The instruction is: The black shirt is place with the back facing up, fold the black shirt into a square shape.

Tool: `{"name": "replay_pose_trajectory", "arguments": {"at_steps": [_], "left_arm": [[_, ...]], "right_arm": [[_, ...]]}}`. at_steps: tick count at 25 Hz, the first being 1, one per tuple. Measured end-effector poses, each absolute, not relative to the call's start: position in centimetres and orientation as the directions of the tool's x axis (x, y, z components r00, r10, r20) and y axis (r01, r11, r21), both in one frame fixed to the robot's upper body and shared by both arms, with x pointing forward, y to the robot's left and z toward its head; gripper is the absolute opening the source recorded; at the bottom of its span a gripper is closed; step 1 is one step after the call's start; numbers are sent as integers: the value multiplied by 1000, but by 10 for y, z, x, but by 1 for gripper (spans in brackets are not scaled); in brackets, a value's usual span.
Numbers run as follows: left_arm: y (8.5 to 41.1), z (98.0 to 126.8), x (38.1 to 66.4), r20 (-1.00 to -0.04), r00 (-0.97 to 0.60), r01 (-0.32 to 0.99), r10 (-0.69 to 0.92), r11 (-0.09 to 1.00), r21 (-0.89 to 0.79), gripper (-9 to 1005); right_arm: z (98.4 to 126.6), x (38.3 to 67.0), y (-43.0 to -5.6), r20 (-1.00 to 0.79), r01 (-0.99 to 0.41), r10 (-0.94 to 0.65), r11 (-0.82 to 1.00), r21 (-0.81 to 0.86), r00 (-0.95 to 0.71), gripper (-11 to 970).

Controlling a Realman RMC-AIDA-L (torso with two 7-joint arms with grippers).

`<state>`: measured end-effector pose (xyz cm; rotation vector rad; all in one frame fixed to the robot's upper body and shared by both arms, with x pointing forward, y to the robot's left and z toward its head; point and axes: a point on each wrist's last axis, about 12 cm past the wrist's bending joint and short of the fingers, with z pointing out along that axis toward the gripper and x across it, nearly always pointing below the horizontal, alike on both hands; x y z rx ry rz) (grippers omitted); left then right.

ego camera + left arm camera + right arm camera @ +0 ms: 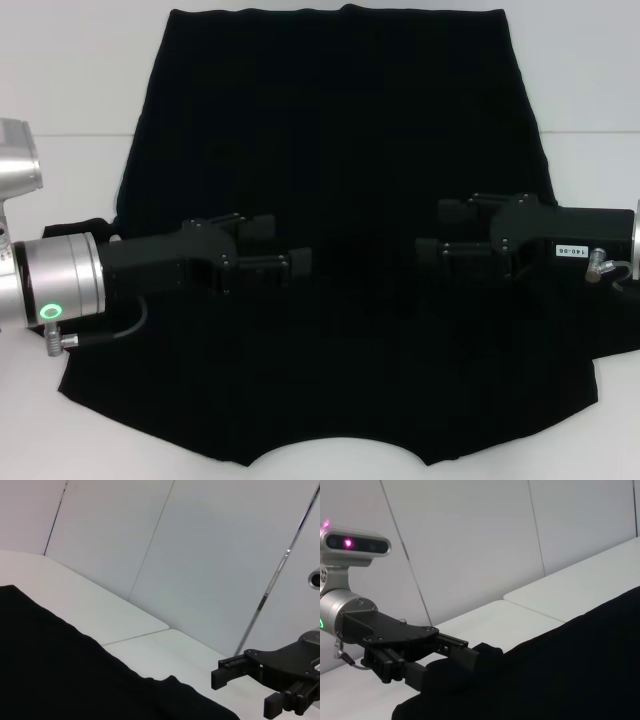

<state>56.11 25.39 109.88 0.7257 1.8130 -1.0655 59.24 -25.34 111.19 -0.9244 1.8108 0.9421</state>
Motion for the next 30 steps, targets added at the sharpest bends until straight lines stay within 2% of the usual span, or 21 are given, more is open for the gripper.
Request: {"name": "replay_pose_trajectory", "arguments": {"at_steps": [12, 15, 18, 22, 30], "left_arm": [[254, 1099, 561, -893, -448, 802, 42, 461, -381, 907], [258, 1100, 564, -878, -479, 770, 18, 489, -410, 907], [272, 1101, 569, -835, -549, 681, -34, 561, -470, 908], [302, 1099, 574, -750, -646, 496, -141, 669, -553, 907], [358, 1104, 560, -604, -745, 218, -283, 753, -621, 907]], "right_arm": [[1112, 594, -254, -914, -866, -217, 449, 220, -344, 825], [1111, 595, -253, -913, -863, -217, 456, 218, -345, 824], [1112, 596, -253, -915, -861, -213, 460, 217, -344, 824], [1113, 597, -251, -916, -860, -205, 459, 222, -346, 824], [1116, 601, -248, -918, -859, -199, 461, 220, -342, 824]]}}
